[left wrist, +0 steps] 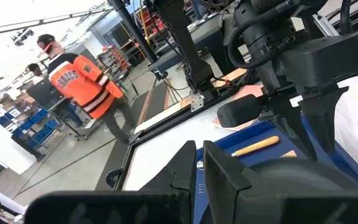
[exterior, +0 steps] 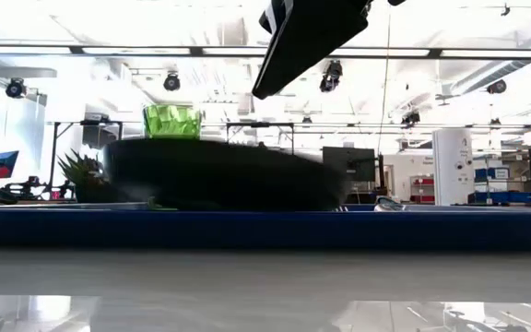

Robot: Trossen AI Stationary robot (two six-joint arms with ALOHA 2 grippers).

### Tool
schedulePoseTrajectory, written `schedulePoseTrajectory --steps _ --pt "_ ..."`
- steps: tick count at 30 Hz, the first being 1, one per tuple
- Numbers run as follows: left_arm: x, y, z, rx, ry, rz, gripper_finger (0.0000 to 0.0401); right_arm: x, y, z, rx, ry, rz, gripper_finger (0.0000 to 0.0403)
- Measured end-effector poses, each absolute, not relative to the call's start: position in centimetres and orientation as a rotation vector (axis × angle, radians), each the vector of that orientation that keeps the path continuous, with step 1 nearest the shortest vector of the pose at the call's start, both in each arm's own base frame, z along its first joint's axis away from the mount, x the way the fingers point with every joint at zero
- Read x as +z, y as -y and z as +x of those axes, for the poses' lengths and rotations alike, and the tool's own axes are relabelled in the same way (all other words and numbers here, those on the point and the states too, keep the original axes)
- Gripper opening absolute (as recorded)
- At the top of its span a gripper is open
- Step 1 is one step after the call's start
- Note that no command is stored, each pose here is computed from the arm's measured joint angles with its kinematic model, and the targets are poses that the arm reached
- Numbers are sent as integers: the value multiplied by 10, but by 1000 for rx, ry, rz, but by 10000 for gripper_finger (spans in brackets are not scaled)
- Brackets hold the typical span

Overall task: Pick and place plate/cup/fork/spoon on tray
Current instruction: Put the black plate on the blue tray

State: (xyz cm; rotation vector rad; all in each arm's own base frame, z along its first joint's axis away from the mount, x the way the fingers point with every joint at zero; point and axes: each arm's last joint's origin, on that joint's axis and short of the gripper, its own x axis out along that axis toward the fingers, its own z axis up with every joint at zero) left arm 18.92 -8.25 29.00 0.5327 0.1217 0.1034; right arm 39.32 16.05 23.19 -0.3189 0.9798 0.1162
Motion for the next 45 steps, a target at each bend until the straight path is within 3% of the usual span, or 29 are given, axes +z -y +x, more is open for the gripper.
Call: schedulePoseTrajectory --steps 11,17,23,31,45 --pt "290 83 189 103 -122 533 11 231 -160 392 118 -990 -320 85" --pt "290 83 189 103 -122 532 11 225 -155 395 101 -976 -295 49" --pt "290 83 189 103 -122 532 11 189 -135 407 43 -1006 -263 11" --pt "290 82 189 103 -122 532 11 149 -105 427 -16 -1088 -253 9" --pt "290 82 189 103 -122 533 11 143 -85 436 -50 -1080 -188 8"
